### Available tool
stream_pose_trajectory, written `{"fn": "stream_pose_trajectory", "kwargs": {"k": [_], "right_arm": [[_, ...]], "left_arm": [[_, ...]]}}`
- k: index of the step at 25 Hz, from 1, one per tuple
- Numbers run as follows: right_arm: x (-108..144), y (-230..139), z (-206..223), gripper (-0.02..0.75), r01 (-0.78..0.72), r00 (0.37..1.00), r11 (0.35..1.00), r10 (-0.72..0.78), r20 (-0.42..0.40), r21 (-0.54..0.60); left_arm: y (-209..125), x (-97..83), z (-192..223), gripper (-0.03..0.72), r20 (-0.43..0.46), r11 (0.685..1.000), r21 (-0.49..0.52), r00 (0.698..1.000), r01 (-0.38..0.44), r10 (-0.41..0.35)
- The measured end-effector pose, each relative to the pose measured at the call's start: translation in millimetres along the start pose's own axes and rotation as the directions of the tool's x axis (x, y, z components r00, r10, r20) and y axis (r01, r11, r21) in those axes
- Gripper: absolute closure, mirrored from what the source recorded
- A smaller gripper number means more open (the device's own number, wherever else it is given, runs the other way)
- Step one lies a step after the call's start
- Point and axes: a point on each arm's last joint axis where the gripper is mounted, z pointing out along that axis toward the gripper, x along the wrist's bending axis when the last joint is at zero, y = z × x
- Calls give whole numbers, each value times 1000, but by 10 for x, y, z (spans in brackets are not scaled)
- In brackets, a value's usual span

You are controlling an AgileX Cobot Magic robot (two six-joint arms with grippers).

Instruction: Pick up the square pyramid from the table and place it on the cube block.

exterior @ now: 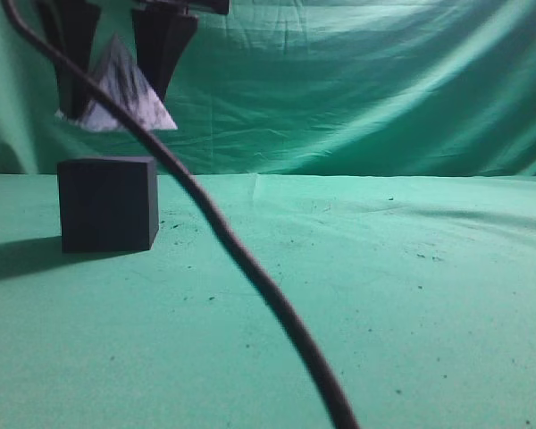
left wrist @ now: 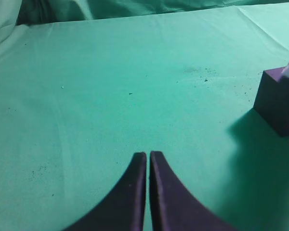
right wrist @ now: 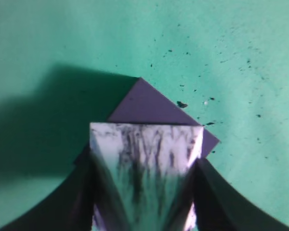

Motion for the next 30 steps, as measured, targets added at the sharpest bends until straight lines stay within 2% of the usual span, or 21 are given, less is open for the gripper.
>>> {"fn": "stream_pose_trajectory", "kwargs": {"k": [6, 9, 11, 12, 16, 17, 18, 21, 22, 25, 30], "right_arm": [[2, 36, -3, 360, 5, 1000, 999, -5, -2, -35], [1, 54, -20, 176, 6, 1000, 999, -6, -2, -41], [-3, 85, -90, 97, 4, 1000, 999, -4, -2, -52], [-9, 99, -139, 76, 5, 1000, 998, -5, 0, -56], [-42, 235, -489, 92, -2, 1000, 986, 3, 8, -169], [-51, 247, -615, 195, -5, 1000, 980, 6, 7, -200], [-62, 246, -749, 265, -7, 1000, 973, 9, 5, -230], [-103, 166, -1231, 580, -16, 1000, 948, 17, 1, -317], [-120, 117, -1426, 645, -19, 1000, 936, 20, -1, -350], [-159, -78, -2017, 738, -38, 999, 889, 28, -28, -457], [-219, -572, -2918, 738, -79, 996, 790, 37, -82, -608]], "left_arm": [[0, 0, 0, 688, 0, 1000, 0, 1000, 0, 0], [0, 0, 0, 688, 0, 1000, 0, 1000, 0, 0], [0, 0, 0, 688, 0, 1000, 0, 1000, 0, 0], [0, 0, 0, 688, 0, 1000, 0, 1000, 0, 0], [0, 0, 0, 688, 0, 1000, 0, 1000, 0, 0], [0, 0, 0, 688, 0, 1000, 0, 1000, 0, 0], [0, 0, 0, 688, 0, 1000, 0, 1000, 0, 0], [0, 0, 0, 688, 0, 1000, 0, 1000, 0, 0], [0, 0, 0, 688, 0, 1000, 0, 1000, 0, 0], [0, 0, 0, 688, 0, 1000, 0, 1000, 0, 0], [0, 0, 0, 688, 0, 1000, 0, 1000, 0, 0]]}}
